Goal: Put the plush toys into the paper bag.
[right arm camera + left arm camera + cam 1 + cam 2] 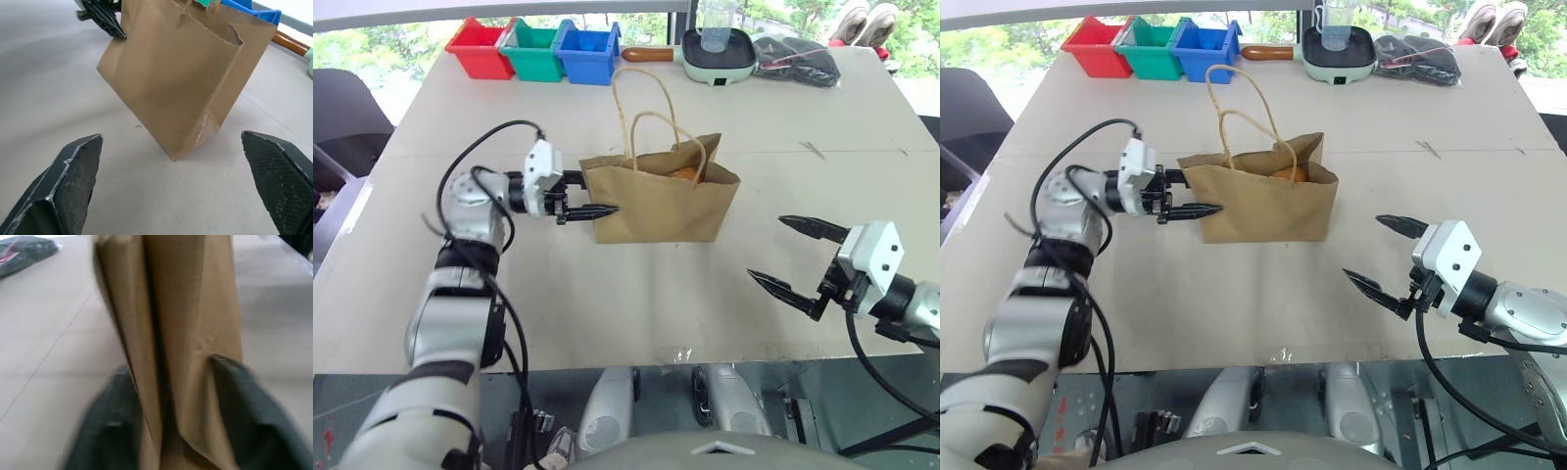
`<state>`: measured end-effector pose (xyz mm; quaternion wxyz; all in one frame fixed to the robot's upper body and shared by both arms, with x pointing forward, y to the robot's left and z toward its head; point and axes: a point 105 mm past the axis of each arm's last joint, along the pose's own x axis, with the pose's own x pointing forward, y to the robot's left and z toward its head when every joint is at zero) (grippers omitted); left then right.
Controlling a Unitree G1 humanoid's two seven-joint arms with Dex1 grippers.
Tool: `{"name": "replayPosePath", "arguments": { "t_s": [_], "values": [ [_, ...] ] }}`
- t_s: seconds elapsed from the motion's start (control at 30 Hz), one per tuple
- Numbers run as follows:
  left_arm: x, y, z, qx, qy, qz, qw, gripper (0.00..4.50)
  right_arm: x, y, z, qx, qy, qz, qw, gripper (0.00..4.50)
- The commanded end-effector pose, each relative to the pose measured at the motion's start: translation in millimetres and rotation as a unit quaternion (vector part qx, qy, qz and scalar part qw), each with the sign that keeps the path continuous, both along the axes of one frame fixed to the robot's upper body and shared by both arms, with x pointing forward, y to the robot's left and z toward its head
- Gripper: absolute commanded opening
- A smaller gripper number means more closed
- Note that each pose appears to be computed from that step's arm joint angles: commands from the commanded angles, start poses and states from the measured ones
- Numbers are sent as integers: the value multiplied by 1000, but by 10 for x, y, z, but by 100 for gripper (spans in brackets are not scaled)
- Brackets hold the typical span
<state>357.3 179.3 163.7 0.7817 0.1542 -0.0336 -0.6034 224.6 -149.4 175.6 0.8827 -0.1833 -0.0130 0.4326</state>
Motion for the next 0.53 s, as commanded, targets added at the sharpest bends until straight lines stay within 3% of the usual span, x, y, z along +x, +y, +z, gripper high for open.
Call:
{"name": "replayPosePath", "arguments": {
  "t_s": [0.03,0.13,0.37,0.53],
  "values": [
    [-149,206,70,-36,11,50,998,378,-52,-66,107,3,-31,6,1000,450],
    [-500,443,65,-84,44,136,986,378,-59,-356,77,0,-18,-27,999,450],
    [-1264,630,-115,-72,99,254,959,378,-163,-795,-42,-23,20,-68,997,450],
    [-1486,677,-244,-64,140,293,944,378,-202,-884,-117,-26,38,-72,996,450]
  ]
}}
